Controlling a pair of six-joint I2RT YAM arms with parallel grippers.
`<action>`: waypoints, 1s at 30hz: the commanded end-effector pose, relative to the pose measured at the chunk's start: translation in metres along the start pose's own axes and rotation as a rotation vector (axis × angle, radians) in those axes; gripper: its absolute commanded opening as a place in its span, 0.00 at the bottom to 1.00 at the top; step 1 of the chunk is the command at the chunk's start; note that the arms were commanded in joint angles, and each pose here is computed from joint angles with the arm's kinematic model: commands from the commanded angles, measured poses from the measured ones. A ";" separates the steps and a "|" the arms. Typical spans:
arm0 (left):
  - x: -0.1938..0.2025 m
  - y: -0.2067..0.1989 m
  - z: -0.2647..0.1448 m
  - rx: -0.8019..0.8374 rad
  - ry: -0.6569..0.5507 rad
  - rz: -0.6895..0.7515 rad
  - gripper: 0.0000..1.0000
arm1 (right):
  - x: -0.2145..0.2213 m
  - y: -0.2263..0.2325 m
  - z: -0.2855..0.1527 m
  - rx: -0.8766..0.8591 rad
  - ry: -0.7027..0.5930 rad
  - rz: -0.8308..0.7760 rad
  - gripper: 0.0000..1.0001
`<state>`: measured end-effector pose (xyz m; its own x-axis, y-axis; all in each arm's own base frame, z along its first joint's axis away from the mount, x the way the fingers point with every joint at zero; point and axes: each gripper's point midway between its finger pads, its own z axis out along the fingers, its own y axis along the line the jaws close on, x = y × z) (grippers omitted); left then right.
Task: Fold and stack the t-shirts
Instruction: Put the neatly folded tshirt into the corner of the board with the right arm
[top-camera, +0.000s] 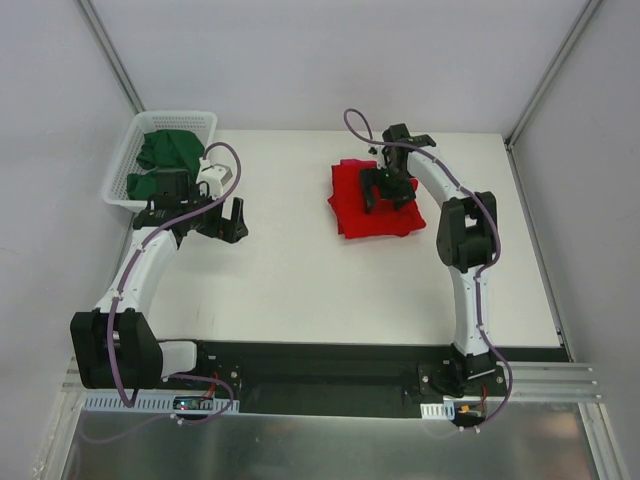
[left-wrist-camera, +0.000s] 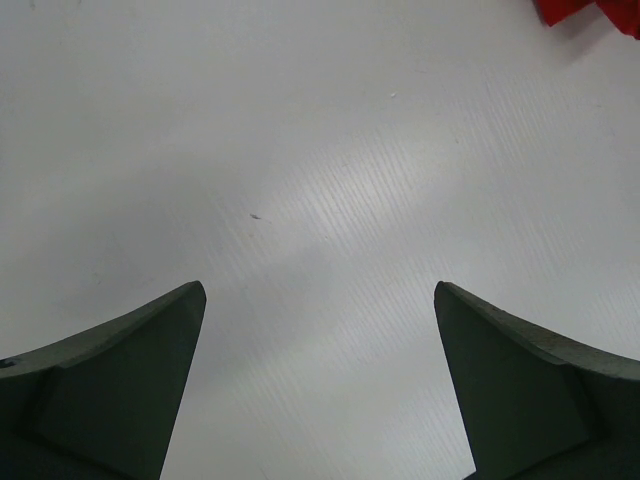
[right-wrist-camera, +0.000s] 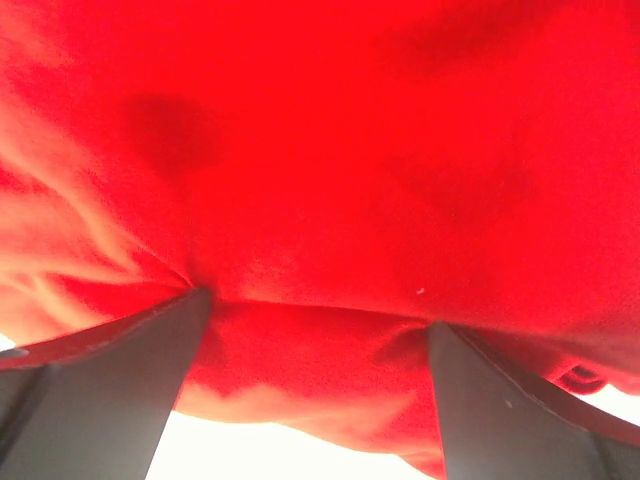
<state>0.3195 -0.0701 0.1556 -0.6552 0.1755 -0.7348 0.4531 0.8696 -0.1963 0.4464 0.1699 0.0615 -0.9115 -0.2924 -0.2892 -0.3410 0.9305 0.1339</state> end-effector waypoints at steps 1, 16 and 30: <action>-0.016 -0.002 -0.007 0.012 -0.050 0.012 0.99 | 0.034 0.052 -0.010 -0.211 0.153 0.138 0.94; -0.011 -0.005 -0.015 -0.004 -0.061 0.046 0.99 | -0.035 0.128 -0.126 -0.543 -0.122 0.393 0.98; -0.006 -0.005 -0.011 0.007 -0.048 0.035 0.99 | -0.018 0.043 -0.118 -0.077 -0.277 -0.745 0.96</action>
<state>0.3167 -0.0702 0.1688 -0.6186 0.1808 -0.7646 0.4660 0.8680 -0.1717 0.4136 0.2449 0.2729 -0.6189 -0.3321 -0.7118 -0.6694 0.6970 0.2569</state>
